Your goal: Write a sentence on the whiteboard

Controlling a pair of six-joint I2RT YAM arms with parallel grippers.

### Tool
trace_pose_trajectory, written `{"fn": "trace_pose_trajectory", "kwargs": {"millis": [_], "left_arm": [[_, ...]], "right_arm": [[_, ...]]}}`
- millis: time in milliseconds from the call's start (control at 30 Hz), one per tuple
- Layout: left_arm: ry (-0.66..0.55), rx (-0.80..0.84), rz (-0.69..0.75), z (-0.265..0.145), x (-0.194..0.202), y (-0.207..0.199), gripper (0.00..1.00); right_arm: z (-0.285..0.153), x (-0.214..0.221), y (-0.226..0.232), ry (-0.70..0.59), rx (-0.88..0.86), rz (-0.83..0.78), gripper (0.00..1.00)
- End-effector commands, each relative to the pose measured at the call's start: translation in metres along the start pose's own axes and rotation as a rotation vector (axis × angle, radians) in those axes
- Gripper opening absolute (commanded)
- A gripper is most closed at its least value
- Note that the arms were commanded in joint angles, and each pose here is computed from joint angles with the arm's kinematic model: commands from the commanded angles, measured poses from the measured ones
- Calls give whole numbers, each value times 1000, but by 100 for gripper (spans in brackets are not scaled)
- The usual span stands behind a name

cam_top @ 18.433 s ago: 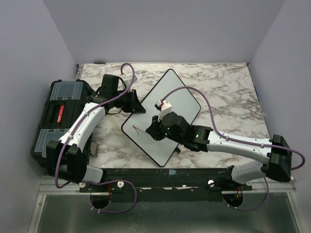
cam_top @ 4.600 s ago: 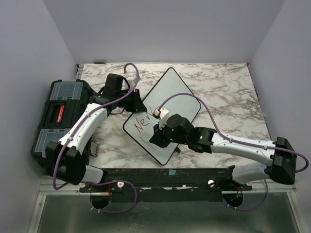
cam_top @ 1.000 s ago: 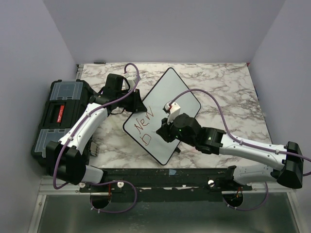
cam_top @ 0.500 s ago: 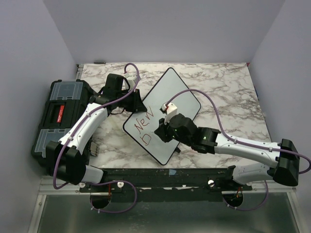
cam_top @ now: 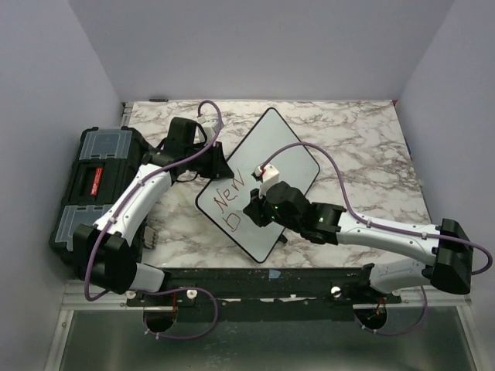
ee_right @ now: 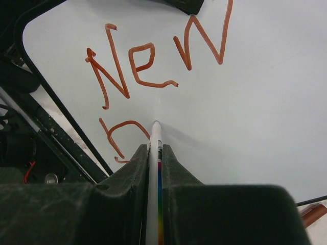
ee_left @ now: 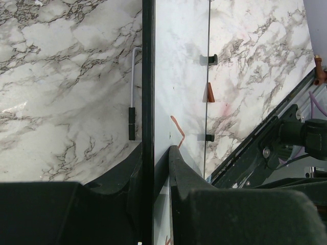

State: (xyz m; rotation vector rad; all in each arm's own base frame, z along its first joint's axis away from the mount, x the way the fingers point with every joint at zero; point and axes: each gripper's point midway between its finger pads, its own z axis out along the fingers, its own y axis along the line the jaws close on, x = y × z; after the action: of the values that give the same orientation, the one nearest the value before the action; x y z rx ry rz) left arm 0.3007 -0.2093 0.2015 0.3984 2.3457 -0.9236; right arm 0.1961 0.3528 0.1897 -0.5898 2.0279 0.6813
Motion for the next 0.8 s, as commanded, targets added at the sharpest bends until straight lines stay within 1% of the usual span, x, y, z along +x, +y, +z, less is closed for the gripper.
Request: {"fn": "trace_pose_trajectory", "kwargs": {"millis": [0,200,467,767], "left_arm": [[69,-149,109,9,18,33,0],[68,-149,109,9,17,33,0],[70,-149,108,9,18,33,0],[71,-153,109,9,18,34,0]], "right_arm": [[5,9,-3,6,19,-2,1],[4,9,-18,0,92,-22,0],[6,3,-25,-18,140,-20,1],[8,-9,-12,-31,93,-34,1]]}}
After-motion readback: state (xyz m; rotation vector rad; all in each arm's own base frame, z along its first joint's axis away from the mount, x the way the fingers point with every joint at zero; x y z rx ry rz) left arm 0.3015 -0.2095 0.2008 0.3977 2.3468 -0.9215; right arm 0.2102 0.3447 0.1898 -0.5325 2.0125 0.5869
